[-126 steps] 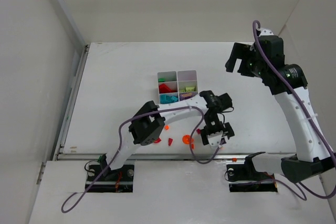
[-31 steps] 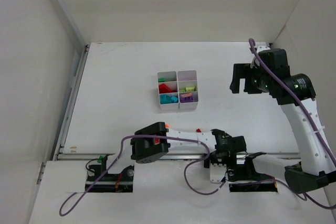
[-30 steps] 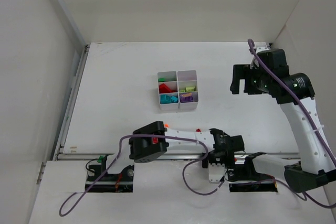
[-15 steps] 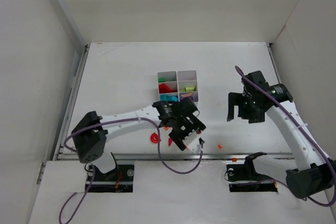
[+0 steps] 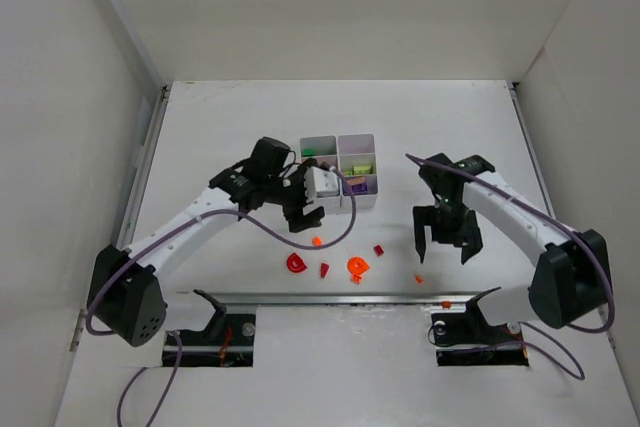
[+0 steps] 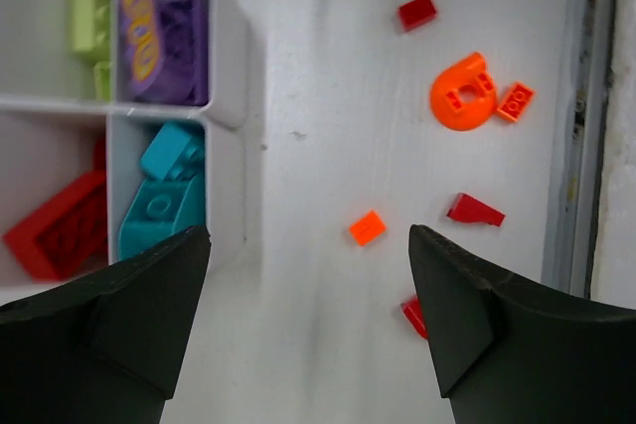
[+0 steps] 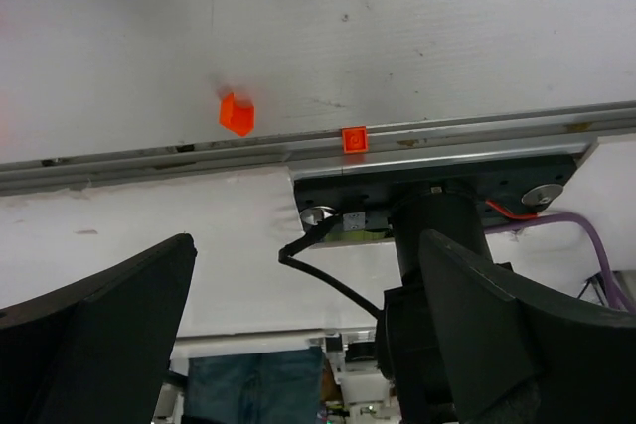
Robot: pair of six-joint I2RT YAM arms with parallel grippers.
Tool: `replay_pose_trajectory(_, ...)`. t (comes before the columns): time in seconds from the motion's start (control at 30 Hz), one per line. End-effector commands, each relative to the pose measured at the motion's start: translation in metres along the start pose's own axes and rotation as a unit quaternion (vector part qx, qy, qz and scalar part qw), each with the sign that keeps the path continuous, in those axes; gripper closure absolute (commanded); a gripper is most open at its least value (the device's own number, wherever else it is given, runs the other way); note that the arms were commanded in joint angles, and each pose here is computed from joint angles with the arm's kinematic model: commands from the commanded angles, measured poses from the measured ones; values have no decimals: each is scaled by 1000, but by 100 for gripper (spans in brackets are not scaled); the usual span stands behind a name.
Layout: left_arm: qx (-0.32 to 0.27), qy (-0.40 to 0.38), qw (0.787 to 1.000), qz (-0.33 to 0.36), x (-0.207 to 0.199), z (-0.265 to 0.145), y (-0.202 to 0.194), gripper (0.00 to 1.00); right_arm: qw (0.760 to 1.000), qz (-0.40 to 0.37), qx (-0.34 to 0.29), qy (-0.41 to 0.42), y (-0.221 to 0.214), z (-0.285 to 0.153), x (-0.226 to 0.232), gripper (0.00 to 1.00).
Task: Sort the legos into containers by color
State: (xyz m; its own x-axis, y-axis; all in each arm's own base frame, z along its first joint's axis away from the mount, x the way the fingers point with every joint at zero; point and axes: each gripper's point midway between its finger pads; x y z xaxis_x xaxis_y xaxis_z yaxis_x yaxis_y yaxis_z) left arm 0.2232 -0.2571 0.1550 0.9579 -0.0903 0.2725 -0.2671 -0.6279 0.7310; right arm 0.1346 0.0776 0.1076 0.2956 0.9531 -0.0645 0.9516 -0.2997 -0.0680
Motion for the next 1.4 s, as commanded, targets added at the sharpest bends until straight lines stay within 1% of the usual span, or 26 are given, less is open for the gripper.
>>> replay_pose_trajectory(0.0,-45,70,992,-90,24,-20,7,21,1000,5,10,-11,2,5,6,0)
replay_pose_trajectory(0.03,-47,84,990,-102,31,-24,5,21,1000,19,10,-11,2,7,7,0)
replay_pose_trajectory(0.07,-44,108,985,-130,40,-32,-6,21,999,37,5,-7,4,8,11,0)
replay_pose_trajectory(0.1,-41,115,982,-145,42,-34,-14,21,998,53,4,14,4,15,19,0)
replay_pose_trajectory(0.13,-43,132,979,-149,48,-40,-14,21,996,87,-3,33,3,15,24,0)
replay_pose_trajectory(0.17,-34,147,975,-162,52,-43,-25,21,994,105,-10,41,-2,24,22,0)
replay_pose_trajectory(0.2,-28,148,975,-166,50,-42,-30,20,992,116,-11,56,0,24,29,0)
replay_pose_trajectory(0.27,-13,161,971,-174,53,-44,-40,20,989,137,13,58,-25,50,17,0)
replay_pose_trajectory(0.3,-13,161,971,-179,52,-44,-40,20,987,146,17,59,-30,52,17,0)
replay_pose_trajectory(0.33,-11,158,970,-182,50,-42,-43,20,985,164,7,58,-29,50,15,0)
replay_pose_trajectory(0.4,-12,158,969,-188,49,-41,-44,20,984,165,-35,67,-16,40,14,0)
replay_pose_trajectory(0.43,-11,155,968,-199,45,-39,-46,20,983,165,-35,67,-16,40,14,0)
replay_pose_trajectory(0.47,-16,159,966,-205,47,-39,-45,20,981,180,-34,67,-16,38,15,0)
replay_pose_trajectory(0.5,-21,157,965,-208,48,-37,-44,20,978,197,-21,61,-21,37,14,0)
replay_pose_trajectory(0.53,-21,157,965,-208,48,-37,-44,20,979,198,4,50,-33,41,15,0)
replay_pose_trajectory(0.57,-25,160,964,-209,50,-37,-42,20,979,201,23,24,-44,49,8,0)
replay_pose_trajectory(0.63,-28,164,964,-205,53,-38,-41,20,974,224,39,5,-56,55,8,0)
replay_pose_trajectory(0.77,-27,171,964,-203,56,-39,-41,20,976,208,48,36,-58,72,21,0)
replay_pose_trajectory(0.83,-27,171,964,-203,56,-39,-41,20,981,185,39,49,-57,79,23,0)
replay_pose_trajectory(0.9,-27,171,964,-203,56,-39,-41,20,981,182,38,61,-62,89,24,0)
replay_pose_trajectory(1.03,-21,165,964,-209,50,-35,-47,20,982,172,21,80,-67,95,36,0)
replay_pose_trajectory(1.1,-22,165,963,-214,50,-35,-47,20,982,170,18,76,-70,100,37,0)
replay_pose_trajectory(1.27,-27,165,964,-205,50,-37,-44,20,991,119,5,62,-81,104,43,0)
replay_pose_trajectory(1.37,-23,168,964,-206,51,-37,-45,20,994,92,6,56,-84,105,47,4)
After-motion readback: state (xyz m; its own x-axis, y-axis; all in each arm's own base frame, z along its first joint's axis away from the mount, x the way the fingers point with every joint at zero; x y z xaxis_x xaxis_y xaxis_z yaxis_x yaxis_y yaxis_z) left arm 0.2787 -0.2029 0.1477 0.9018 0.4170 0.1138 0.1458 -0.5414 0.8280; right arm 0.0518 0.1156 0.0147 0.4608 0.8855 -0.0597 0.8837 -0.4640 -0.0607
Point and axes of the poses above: each gripper's point midway between its finger pads, its own z axis out along the fingers, its own x axis along the line the jaws close on, y = z × x, and after that the axes turned 12 degrees about z, right-handed
